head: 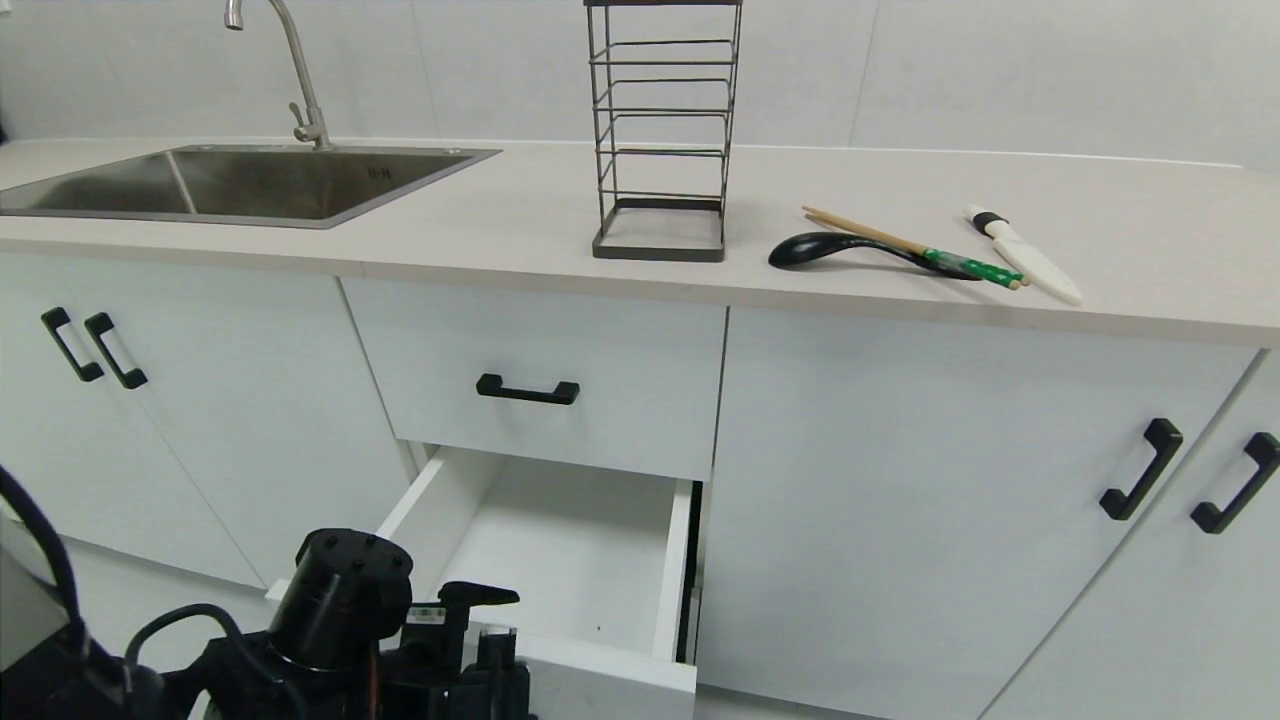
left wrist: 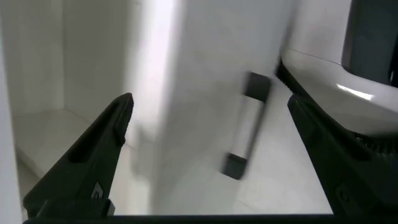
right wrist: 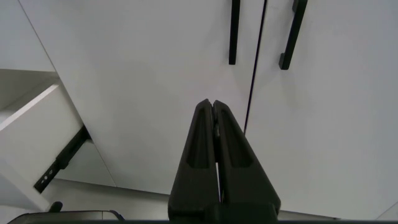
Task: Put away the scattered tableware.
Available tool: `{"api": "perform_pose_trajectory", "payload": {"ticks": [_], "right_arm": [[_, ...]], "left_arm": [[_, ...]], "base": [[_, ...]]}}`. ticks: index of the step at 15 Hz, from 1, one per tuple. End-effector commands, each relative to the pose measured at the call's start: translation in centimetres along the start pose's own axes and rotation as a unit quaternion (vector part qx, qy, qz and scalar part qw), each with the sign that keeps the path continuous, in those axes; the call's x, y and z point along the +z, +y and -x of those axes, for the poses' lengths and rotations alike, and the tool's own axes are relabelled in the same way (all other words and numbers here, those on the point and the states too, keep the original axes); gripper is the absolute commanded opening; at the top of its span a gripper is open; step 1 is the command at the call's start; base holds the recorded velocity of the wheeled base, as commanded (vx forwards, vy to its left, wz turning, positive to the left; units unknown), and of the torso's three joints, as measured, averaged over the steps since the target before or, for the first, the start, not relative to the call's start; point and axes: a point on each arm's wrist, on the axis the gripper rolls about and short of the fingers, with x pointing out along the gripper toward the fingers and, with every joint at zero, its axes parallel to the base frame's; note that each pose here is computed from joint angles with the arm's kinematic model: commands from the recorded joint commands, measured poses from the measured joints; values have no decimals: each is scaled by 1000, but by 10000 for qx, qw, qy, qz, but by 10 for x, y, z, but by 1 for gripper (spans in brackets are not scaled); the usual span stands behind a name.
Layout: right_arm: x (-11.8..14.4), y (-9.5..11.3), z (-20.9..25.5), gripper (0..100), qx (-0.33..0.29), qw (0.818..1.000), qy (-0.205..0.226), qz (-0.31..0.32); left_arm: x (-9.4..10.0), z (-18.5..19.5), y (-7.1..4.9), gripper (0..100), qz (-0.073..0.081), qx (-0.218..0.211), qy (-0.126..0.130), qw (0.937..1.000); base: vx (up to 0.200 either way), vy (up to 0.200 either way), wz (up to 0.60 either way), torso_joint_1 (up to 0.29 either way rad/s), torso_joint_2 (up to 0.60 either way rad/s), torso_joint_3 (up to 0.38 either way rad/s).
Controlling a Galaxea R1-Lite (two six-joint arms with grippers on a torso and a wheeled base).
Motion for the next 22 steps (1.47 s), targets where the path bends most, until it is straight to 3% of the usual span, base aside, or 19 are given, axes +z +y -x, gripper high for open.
{"api": "perform_pose_trajectory", "payload": {"ticks": [1,6,10,11,13,14,17,19,22], "right_arm": [[0,0,0,0,1,10000,7,0],[0,0,0,0,1,10000,7,0],[0,0,0,0,1,10000,15,0],[0,0,0,0,1,10000,15,0],[0,0,0,0,1,10000,7,0],[0,0,0,0,1,10000,7,0],[0,0,0,0,1,10000,15,0],[0,0,0,0,1,10000,7,0],[0,0,0,0,1,10000,7,0]], "left_arm": [[3,3,4,100,-34,144,-81,9999],[6,-14,18,100,-14,207,-85,9997],[15,-5,7,100,-166,86,-267,9995],[16,-4,5,100,-86,48,-266,9996],[12,-12,7,100,228,24,-192,9996],[12,-17,10,100,291,16,-177,9994],[16,-19,15,100,255,100,-240,9993],[21,-25,31,100,257,378,-349,9983],[14,-37,26,100,301,166,-193,9992]], "base": [[0,0,0,0,0,0],[0,0,0,0,0,0],[0,0,0,0,0,0],[0,0,0,0,0,0],[0,0,0,0,0,0],[0,0,0,0,0,0],[0,0,0,0,0,0],[0,0,0,0,0,0],[0,0,0,0,0,0]]}}
